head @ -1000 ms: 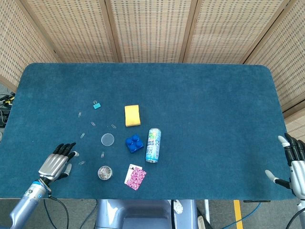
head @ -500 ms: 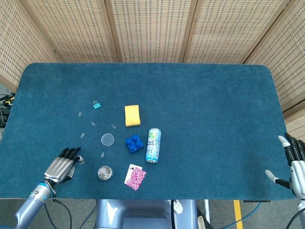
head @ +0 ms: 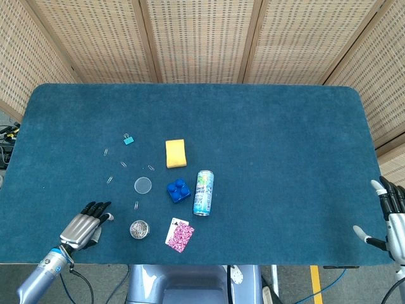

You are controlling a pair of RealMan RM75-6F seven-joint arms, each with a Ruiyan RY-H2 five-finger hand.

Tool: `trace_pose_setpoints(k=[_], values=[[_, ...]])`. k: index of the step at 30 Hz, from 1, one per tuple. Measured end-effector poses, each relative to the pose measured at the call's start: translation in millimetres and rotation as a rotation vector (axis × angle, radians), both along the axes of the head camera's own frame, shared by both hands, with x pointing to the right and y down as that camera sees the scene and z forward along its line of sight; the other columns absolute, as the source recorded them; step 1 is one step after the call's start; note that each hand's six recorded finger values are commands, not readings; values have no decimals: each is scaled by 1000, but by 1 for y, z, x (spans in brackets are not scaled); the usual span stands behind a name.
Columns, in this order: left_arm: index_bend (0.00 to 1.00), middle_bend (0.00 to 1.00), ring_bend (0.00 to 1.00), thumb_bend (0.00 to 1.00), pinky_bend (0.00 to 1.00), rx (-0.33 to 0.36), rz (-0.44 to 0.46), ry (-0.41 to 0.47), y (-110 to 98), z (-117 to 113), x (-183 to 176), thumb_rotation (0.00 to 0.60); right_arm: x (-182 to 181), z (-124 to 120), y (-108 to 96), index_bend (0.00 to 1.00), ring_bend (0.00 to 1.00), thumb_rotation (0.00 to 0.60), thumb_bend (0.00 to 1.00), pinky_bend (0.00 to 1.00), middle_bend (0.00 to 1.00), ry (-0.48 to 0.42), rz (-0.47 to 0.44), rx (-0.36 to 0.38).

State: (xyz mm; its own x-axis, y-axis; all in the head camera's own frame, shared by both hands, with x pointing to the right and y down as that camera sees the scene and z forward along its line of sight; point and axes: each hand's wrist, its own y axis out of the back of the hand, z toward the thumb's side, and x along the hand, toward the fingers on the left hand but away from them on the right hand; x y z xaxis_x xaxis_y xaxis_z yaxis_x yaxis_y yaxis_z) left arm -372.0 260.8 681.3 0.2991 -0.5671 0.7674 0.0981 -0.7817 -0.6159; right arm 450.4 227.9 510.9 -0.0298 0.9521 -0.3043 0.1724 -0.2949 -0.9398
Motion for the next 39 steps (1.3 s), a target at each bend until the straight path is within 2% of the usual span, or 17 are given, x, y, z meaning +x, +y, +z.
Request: trace_pose_setpoints(k=[3,8,22,39], values=[[285,0,0,411,0,42,-10,11,-6,-4,-2,600,0,0,0,10,0,600,0,0,0,-1,0,-1],[369,0,0,327,0,114,-5,6,-17,-5,-9,600,0,0,0,10,0,600,0,0,0,-4,0,-3],[452,0,0,321,0,169,13,9,-30,14,-12,600,-1,3,0,10,0,600,0,0,0,1,-5,-11],[496,0,0,347,0,171,15,17,-28,27,-4,600,0,2,0,10,0,600,0,0,0,-3,-2,-12]])
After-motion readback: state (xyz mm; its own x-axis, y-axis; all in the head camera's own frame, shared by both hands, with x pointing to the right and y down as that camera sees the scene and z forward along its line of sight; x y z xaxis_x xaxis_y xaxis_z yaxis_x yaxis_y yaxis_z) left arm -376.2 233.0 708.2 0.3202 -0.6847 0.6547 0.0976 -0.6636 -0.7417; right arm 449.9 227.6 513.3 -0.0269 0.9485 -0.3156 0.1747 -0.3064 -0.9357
